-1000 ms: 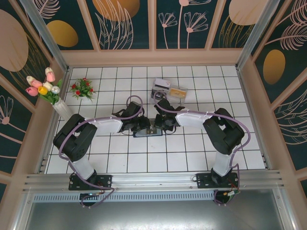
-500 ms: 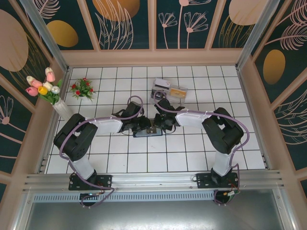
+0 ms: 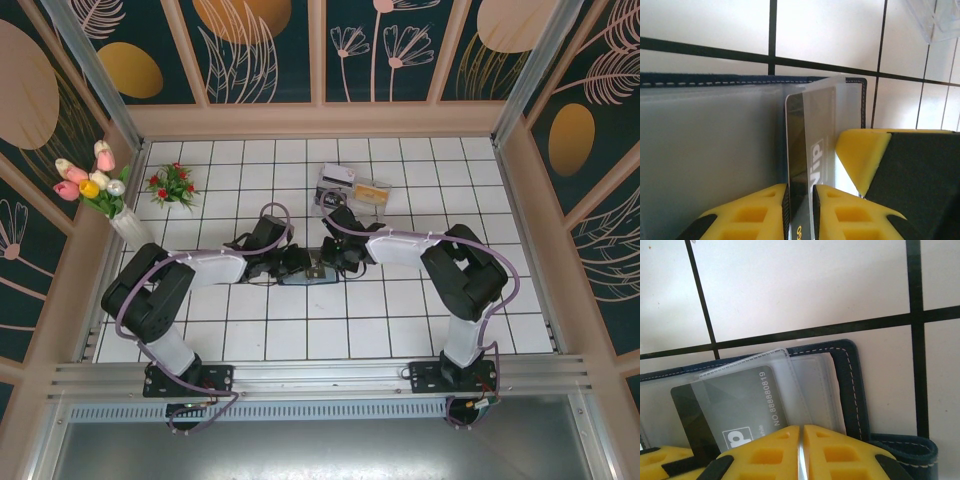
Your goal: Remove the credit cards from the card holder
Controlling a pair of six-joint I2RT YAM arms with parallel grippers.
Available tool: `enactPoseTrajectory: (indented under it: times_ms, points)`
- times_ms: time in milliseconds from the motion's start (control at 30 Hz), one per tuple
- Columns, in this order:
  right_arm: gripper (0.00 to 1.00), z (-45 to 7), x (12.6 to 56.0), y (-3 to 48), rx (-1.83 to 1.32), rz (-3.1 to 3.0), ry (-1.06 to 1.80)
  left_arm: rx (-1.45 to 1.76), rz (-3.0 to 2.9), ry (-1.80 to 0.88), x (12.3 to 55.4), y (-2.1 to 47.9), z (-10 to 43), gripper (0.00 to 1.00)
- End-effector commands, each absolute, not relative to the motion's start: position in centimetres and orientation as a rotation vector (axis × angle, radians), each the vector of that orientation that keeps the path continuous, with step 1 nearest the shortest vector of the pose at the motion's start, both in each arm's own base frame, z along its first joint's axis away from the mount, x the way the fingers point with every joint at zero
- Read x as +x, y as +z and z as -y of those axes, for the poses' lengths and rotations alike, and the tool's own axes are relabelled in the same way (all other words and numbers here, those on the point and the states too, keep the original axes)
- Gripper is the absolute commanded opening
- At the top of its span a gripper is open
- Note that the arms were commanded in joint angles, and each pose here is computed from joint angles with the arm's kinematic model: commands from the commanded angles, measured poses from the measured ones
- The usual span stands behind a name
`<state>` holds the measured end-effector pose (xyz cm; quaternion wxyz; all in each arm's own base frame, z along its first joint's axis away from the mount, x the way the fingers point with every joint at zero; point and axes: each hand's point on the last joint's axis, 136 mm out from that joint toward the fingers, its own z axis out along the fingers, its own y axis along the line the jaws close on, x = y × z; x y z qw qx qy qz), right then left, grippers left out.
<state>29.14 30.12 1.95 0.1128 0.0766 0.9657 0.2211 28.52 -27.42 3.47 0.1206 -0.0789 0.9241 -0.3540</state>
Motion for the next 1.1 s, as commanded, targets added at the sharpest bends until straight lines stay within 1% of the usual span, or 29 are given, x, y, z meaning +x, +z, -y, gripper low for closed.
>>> enactPoseTrajectory:
  times_ms: [0, 233, 400, 667, 800, 933, 1067]
  points:
    - [0.14, -26.7, 26.2, -2.9, 0.257, -2.994, 0.43, -0.198, -2.65, -1.133, 28.5, 4.8, 28.0, 0.2]
    - [0.14, -26.7, 26.3, -2.8, 0.256, -2.992, 0.429, -0.213, -2.653, -1.117, 28.7, 4.4, 27.5, 0.1]
    - [0.14, -26.5, 26.3, -2.7, 0.27, -2.99, 0.432, -0.211, -2.67, -1.037, 28.8, 4.5, 26.4, 0.02]
    - [0.14, -26.7, 26.8, -2.3, 0.273, -2.982, 0.458, -0.182, -2.697, -0.878, 28.2, 5.0, 24.0, 0.02]
    - [0.14, -27.5, 27.3, -1.2, 0.253, -2.961, 0.518, -0.157, -2.696, -0.824, 28.1, 5.9, 23.3, 0.02]
    - [0.16, -29.0, 28.3, 1.1, 0.211, -2.886, 0.674, -0.136, -2.65, -0.767, 28.9, 8.1, 21.9, 0.02]
    - [0.22, -30.2, 29.7, 5.2, 0.176, -2.763, 0.872, -0.119, -2.536, -0.795, 30.4, 12.1, 21.3, 0.02]
